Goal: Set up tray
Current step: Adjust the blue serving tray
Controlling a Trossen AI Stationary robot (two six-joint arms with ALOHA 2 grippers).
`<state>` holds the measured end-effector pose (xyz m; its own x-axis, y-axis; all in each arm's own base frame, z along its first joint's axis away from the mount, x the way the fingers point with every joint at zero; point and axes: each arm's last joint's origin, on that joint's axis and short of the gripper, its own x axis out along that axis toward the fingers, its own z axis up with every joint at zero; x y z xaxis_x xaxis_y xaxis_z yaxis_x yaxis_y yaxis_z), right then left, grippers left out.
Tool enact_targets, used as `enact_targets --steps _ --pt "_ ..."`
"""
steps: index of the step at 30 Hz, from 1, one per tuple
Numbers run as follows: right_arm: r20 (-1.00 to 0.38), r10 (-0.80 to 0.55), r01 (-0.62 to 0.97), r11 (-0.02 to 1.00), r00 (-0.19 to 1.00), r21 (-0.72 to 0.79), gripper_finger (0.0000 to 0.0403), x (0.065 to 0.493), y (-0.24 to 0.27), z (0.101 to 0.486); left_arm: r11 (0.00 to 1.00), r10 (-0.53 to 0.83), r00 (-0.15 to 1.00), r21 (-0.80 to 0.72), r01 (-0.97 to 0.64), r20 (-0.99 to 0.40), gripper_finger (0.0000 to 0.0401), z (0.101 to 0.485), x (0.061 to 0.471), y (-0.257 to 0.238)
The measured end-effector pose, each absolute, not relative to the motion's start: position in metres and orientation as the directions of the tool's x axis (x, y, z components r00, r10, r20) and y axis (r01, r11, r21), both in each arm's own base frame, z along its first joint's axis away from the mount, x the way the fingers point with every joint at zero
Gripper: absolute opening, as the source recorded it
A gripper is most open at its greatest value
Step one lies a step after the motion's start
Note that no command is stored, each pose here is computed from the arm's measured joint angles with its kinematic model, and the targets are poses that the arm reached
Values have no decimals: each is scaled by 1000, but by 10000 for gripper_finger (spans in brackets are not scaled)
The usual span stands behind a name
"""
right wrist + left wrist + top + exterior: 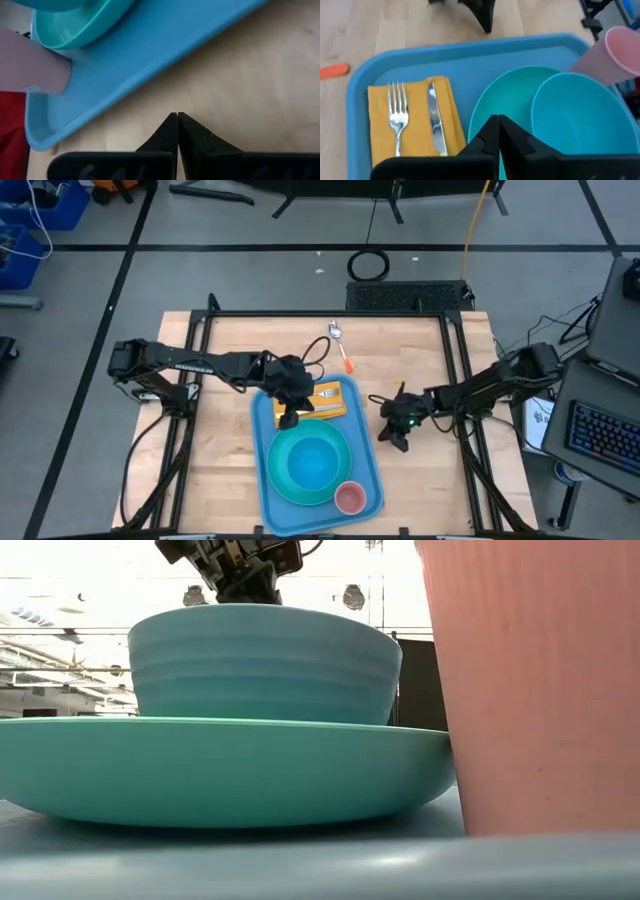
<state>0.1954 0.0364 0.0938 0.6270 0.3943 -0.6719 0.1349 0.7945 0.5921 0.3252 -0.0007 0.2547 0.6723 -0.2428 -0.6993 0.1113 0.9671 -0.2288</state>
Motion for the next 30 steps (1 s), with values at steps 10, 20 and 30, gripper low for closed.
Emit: enact_targets --steps 10,20,30 --pt "-649 457 52 793 609 607 0 222 45 97 967 -242 691 -229 113 -681 4 257 327 -1" --pt "-641 462 31 796 613 604 0 228 46 101 967 -243 702 -225 120 -670 8 258 328 -1" --pt "-626 463 9 800 627 600 0 234 47 99 965 -254 702 -222 139 -665 10 259 329 -8"
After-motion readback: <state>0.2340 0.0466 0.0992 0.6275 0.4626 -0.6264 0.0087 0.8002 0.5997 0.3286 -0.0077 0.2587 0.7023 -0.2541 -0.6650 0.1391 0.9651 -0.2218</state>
